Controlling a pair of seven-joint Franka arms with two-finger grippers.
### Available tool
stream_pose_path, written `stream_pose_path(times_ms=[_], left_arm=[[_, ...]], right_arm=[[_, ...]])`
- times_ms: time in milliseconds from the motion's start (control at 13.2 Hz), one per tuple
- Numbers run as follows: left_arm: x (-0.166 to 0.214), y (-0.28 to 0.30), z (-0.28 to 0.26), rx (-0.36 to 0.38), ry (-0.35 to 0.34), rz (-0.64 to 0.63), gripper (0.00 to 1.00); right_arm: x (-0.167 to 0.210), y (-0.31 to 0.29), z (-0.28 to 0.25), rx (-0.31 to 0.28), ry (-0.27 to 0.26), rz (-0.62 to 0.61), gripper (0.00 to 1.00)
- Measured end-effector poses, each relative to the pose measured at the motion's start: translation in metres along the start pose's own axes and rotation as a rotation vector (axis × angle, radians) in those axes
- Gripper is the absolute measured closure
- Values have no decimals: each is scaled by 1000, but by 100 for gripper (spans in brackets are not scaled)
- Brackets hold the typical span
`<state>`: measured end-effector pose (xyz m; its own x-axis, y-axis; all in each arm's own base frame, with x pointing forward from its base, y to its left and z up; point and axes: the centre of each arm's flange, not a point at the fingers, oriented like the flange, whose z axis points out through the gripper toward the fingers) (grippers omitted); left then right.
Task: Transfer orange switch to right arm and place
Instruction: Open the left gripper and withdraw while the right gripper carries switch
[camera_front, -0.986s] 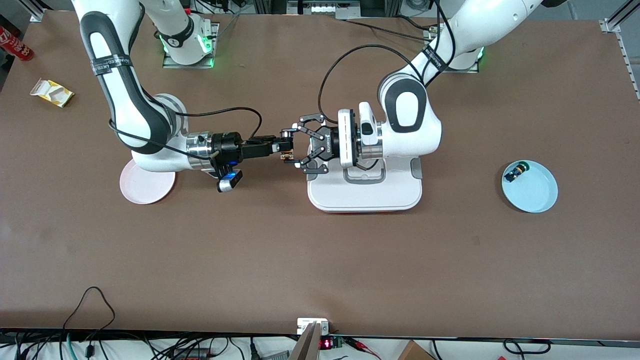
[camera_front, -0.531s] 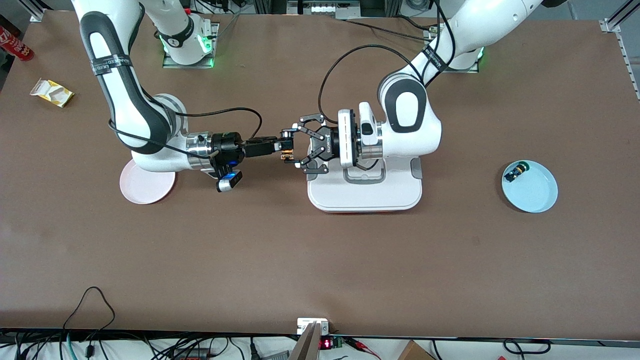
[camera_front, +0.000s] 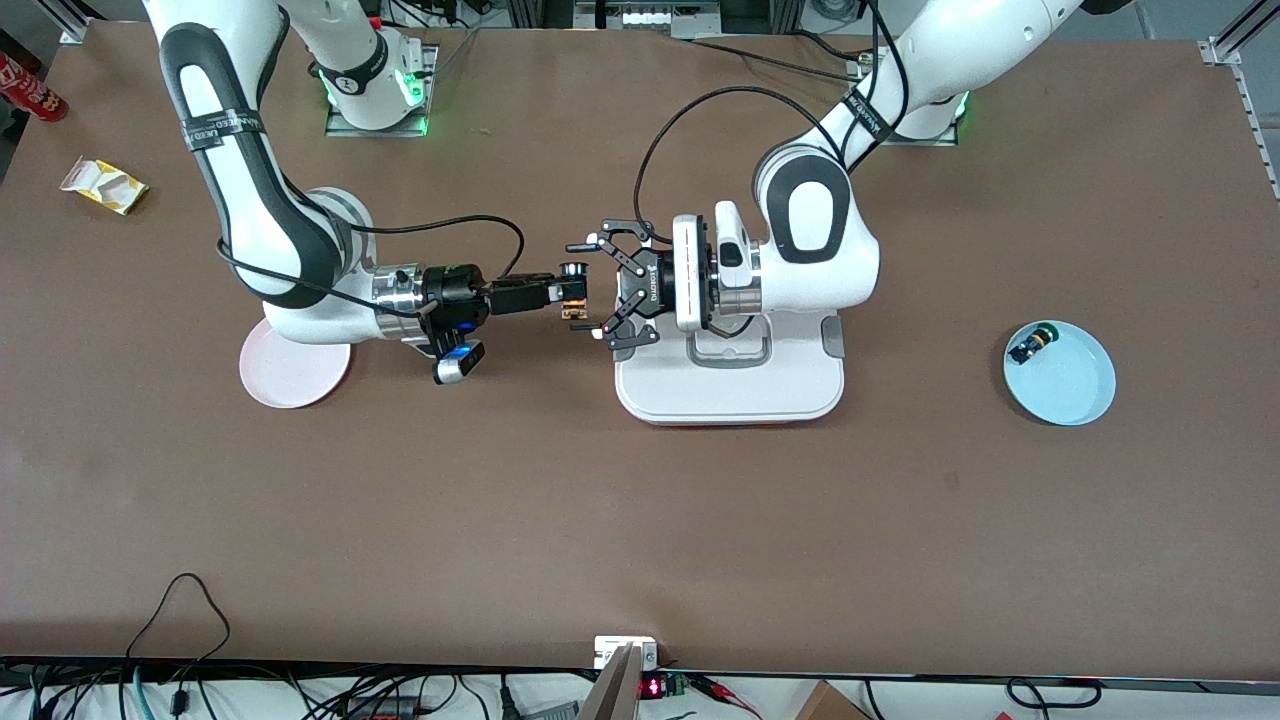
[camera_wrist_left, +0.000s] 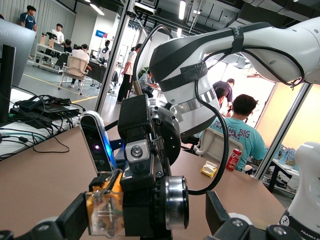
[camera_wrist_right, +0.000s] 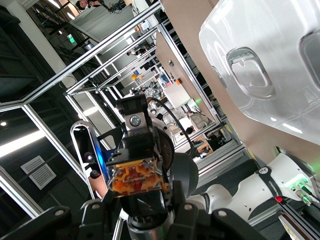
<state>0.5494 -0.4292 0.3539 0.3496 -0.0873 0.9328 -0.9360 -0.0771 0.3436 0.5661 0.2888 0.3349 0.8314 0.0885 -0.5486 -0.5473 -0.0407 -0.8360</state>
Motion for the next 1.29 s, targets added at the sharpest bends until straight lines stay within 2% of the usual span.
stream_pose_path(times_ms=[303,531,910,1138,1290], left_arm=[[1,0,0,-1,2,-26,0],[10,3,-1,0,5,-68,0],[21,4,-4,-5,6,-86,0],[25,-2,-13,-34,-10,-102,0],[33,-10,-26,-63,-17,-110,0]], right_arm=[[0,0,-1,-3,1,-2,56],[2,2,-11,-40,0,-13,56],[4,0,-35,-47,-13,-17,56],[5,5,-59,-126,-36,-25,56],[6,11,-92,-202,-45,-31,56]])
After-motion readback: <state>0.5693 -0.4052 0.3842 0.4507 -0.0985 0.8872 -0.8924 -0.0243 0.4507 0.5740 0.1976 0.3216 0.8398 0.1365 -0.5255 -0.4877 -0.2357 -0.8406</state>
